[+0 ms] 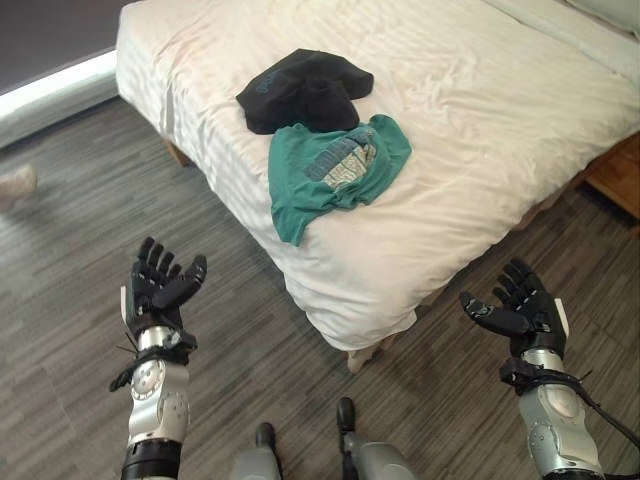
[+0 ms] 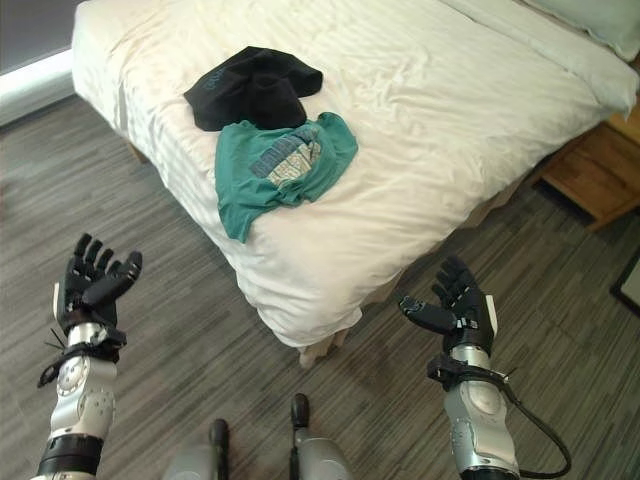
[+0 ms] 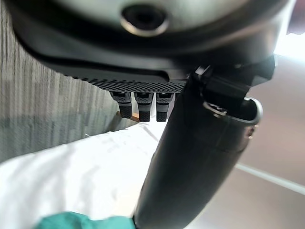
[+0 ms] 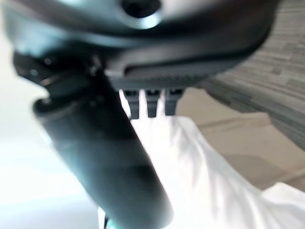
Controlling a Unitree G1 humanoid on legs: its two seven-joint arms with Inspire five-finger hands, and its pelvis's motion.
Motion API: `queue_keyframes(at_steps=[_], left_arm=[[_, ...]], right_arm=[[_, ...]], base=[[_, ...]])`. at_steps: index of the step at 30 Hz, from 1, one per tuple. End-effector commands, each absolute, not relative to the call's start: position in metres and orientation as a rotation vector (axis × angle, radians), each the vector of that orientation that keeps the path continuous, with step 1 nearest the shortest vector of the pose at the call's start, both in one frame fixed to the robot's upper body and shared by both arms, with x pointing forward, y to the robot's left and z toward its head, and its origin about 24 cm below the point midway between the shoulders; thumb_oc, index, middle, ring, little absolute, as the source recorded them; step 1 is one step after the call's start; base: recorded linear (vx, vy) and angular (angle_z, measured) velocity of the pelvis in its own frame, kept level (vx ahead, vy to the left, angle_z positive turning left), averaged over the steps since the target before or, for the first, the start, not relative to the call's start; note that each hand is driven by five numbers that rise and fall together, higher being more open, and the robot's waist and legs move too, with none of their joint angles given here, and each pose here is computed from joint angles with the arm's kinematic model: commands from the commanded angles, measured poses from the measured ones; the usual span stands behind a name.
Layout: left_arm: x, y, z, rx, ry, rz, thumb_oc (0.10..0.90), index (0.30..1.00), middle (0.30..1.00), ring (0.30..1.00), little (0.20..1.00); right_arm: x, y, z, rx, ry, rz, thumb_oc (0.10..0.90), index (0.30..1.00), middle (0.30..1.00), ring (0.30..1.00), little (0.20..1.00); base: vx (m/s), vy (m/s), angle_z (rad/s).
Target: Pick up bed clothes into laundry basket.
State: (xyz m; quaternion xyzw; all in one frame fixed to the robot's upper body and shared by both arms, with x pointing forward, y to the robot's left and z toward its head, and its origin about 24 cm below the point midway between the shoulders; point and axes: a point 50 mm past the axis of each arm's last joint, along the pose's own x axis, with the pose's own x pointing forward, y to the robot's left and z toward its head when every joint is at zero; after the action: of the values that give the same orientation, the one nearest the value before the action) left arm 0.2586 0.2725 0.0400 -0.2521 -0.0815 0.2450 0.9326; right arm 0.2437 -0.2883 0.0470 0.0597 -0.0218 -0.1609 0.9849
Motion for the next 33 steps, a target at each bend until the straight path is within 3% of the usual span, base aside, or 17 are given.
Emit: queue_keyframes(at_steps=[1,9,14,17,21,33], left_arm=[[0.272,0.282,0.106,-0.464,-0.484,0.445,0.800,0.900,0.900,0.900,0.900],[0.276,0.304,0.152,-0.261,-0.596,0.377,0.800,0.900,0.900,0.900,0.900],[0.282,0.296,0.158,-0.270,-0.608,0.325,0.800,0.900,0.900,0.900,0.900],[0.290,0.292,0.172,-0.172,-0.605,0.287,0.800,0.900,0.900,0.900,0.900],[0.296,0.289,0.194,-0.067,-0.640,0.225,0.800,0.900,0.900,0.900,0.900],[0.307,0.283,0.202,-0.084,-0.660,0.242,0.800,0.900,0.900,0.900,0.900]], right_arm=[[0.248,-0.300,0.108,0.079,-0.344,-0.325,0.800,0.900,0.900,0.900,0.900],[0.241,-0.319,0.123,0.021,-0.382,-0.380,0.800,0.900,0.900,0.900,0.900],[0.234,-0.318,0.118,0.045,-0.374,-0.406,0.800,0.900,0.900,0.900,0.900],[0.233,-0.305,0.088,0.225,-0.309,-0.404,0.800,0.900,0.900,0.900,0.900],[0.226,-0.311,0.084,0.134,-0.263,-0.372,0.800,0.900,0.900,0.900,0.900],[0.218,-0.323,0.079,0.135,-0.265,-0.445,0.800,0.900,0.900,0.900,0.900]], base=[[0.12,0.161,-0.75],[0.34,0.512,-0.47],[0.36,0.630,-0.25],[0.18,0.748,-0.19],[0.11,0.751,0.09],[0.16,0.139,-0.09]])
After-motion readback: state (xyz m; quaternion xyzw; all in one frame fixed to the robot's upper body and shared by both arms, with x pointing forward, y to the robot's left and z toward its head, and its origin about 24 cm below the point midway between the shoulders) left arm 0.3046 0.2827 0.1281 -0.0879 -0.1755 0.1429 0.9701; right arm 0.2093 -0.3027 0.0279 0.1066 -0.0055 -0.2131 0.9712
